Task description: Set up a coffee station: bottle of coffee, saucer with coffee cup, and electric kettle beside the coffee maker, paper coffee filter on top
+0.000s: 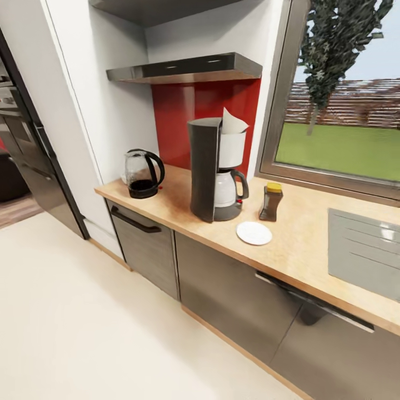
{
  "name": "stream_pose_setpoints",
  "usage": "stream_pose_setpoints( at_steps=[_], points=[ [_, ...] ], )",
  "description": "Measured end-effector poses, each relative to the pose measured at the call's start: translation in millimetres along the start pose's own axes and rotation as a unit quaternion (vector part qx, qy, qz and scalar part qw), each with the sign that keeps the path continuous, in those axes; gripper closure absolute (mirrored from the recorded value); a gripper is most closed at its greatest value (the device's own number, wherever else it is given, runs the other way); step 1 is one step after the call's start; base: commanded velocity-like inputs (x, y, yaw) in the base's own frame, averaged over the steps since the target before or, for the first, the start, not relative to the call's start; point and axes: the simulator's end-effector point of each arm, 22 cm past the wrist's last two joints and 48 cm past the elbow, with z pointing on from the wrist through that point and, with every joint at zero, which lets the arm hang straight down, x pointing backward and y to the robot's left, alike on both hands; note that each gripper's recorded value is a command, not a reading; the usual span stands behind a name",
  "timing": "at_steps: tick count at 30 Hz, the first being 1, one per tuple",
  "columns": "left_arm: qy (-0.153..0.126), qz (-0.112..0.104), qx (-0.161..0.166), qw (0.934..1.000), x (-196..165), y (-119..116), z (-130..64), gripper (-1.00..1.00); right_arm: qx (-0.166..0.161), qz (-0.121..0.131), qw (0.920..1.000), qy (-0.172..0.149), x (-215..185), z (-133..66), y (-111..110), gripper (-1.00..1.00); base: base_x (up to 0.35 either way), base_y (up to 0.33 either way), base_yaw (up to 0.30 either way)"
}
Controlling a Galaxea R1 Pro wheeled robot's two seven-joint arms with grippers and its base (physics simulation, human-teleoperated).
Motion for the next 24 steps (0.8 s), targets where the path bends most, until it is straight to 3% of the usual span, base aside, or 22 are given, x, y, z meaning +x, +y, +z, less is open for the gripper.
stream_pose_setpoints(
  at_steps=[7, 24],
  points=[
    [0.0, 0.001, 0.001, 1.0, -0.4, -0.5, 0.0, -1.0, -0.001, -0.001, 1.0, -0.001, -1.1, 0.6, 1.3, -1.0, 0.03, 0.064, -0.208],
    [-0.001, 0.001, 0.001, 1.0, -0.4, -0.7, -0.1, -1.0, -0.001, -0.002, 1.0, -0.001, -1.1, 0.8, 1.9, -1.0, 0.131, 0.269, -0.037]
  ],
)
